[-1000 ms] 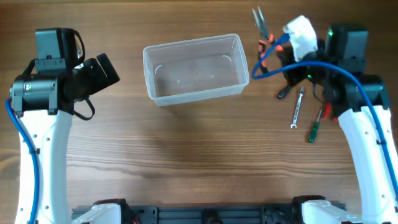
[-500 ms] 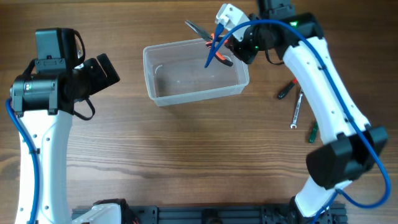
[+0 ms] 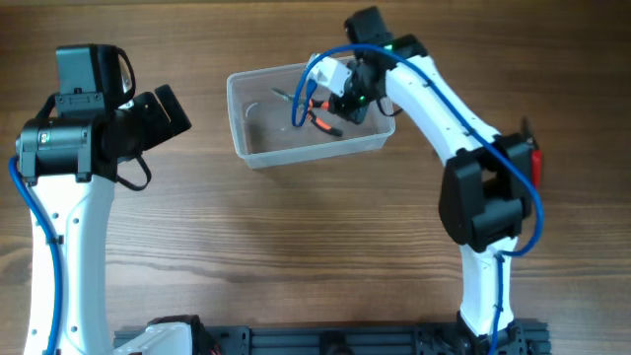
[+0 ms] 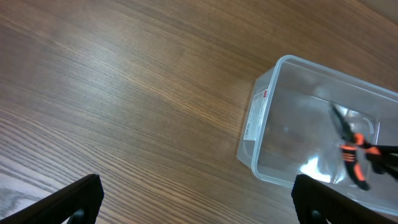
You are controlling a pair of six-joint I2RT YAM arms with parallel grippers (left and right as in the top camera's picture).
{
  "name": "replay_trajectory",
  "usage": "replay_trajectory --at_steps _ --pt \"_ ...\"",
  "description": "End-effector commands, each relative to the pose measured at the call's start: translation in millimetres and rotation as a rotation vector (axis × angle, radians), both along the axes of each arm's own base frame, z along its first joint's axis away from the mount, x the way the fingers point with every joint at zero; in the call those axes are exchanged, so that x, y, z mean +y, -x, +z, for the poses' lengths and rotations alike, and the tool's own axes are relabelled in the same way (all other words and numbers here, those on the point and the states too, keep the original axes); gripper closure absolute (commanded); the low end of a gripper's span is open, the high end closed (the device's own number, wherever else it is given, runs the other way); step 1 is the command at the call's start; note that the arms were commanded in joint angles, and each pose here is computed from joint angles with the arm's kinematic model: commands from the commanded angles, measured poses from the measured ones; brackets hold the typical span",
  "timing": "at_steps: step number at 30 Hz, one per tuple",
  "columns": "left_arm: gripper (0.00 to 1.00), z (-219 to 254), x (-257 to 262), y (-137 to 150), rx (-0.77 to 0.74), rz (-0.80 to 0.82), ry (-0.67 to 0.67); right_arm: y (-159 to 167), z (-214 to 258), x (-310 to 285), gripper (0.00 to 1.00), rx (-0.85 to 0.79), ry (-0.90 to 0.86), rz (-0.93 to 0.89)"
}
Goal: Pack container
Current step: 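Carry the pliers with the right gripper and release into container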
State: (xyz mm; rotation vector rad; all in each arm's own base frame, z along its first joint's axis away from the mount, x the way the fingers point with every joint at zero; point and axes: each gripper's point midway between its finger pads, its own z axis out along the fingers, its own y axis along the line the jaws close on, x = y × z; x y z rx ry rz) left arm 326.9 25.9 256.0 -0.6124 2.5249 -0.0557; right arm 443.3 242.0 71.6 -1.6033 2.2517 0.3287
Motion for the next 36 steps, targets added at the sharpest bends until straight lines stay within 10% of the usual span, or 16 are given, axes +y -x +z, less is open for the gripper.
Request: replay_trajectory --at_steps 1,13,17,36 --pt "0.00 -0.9 -0.2 0.0 0.002 0.010 0.017 -3.6 -9.5 -0.4 0.96 -0.005 0.045 0.015" --pt "0.00 -0.9 -0.2 -0.1 0.001 0.010 0.017 1.9 -14.6 -3.6 0.57 0.062 0.047 -0.085" --pt "0.00 -0.9 -0.2 -0.1 0.001 0.010 0.017 5.4 -7.4 -9.1 0.93 0.100 0.054 -0.195" --pt "0.00 -0.8 -0.1 -0.1 0.001 0.010 0.016 76.2 -9.5 -40.1 0.96 0.402 0.205 -0.283"
